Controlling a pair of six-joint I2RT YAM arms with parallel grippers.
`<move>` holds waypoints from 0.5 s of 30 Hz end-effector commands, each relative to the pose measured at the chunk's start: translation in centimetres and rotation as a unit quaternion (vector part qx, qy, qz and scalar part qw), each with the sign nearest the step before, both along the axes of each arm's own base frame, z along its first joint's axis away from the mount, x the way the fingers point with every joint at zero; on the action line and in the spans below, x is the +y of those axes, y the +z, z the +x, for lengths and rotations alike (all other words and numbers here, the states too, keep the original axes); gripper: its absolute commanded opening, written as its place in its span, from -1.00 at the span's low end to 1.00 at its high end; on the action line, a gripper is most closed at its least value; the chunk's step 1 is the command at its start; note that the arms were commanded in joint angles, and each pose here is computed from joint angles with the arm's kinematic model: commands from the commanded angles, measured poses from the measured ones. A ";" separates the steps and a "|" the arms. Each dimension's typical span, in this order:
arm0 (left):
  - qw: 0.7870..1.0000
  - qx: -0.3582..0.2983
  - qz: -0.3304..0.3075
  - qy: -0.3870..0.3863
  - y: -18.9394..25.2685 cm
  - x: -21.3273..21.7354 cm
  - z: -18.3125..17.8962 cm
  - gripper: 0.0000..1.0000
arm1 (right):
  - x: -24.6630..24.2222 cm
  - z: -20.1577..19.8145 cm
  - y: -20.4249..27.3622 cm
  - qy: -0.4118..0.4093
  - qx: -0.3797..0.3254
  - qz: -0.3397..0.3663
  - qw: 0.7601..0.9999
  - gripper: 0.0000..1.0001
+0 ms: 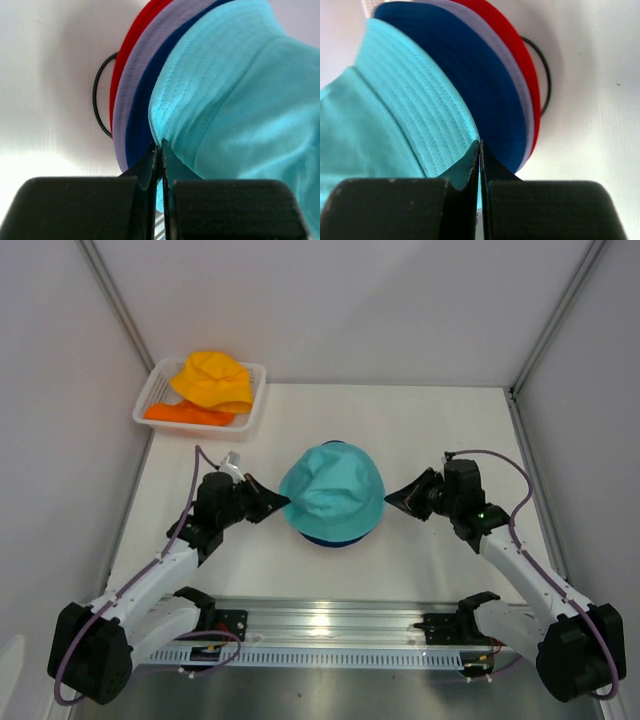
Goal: Stack the hats
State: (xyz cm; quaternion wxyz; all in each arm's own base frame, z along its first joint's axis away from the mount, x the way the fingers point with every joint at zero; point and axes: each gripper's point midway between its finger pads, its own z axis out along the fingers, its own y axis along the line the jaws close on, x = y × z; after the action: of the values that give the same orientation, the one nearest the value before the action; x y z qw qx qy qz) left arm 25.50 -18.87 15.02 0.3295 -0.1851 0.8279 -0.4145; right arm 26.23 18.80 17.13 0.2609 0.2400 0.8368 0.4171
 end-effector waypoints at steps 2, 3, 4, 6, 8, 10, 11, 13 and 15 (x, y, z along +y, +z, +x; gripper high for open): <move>0.999 0.010 0.036 -0.002 -1.8 0.1 0.7 -0.99 | -1.1 0.0 -4.8 -0.010 0.035 -0.049 0.998 -1.00; 0.999 0.022 0.042 -0.006 -2.5 0.0 0.7 -0.99 | -1.1 -0.1 -5.3 -0.007 0.041 -0.051 0.998 -1.00; 0.999 0.024 0.042 -0.010 -2.6 -0.1 0.7 -0.99 | -0.9 0.0 -6.0 -0.001 0.050 -0.051 0.997 -1.00; 0.999 0.020 0.041 -0.017 -2.4 -0.4 0.8 -0.99 | -0.8 -0.1 -6.7 0.008 0.055 -0.055 0.997 -1.00; 0.999 0.021 0.046 -0.012 -2.4 -0.2 0.9 -0.99 | -0.6 0.1 -6.9 0.015 0.057 -0.057 0.997 -1.00; 0.998 0.028 0.055 -0.012 -2.5 0.0 0.7 -0.99 | -0.5 0.1 -6.9 0.027 0.056 -0.063 0.996 -1.00; 0.998 0.024 0.059 -0.016 -2.4 0.1 0.6 -0.99 | -0.6 0.1 -6.8 0.030 0.055 -0.068 0.996 -1.00; 0.998 0.004 0.055 -0.023 -0.9 -0.1 0.6 -0.99 | -1.0 0.4 -5.9 0.039 0.042 -0.088 0.994 -1.00; 0.998 -0.015 0.058 -0.029 0.0 0.0 0.7 -0.90 | -1.5 1.1 -3.8 0.038 0.012 -0.091 0.995 -0.99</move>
State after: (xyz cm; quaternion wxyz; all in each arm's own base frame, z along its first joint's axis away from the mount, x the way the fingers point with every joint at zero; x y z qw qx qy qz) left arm 25.80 -19.06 12.70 0.3056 -0.1680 0.8558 -0.3821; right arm 25.49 17.83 9.53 0.2001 0.2272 0.8912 0.3378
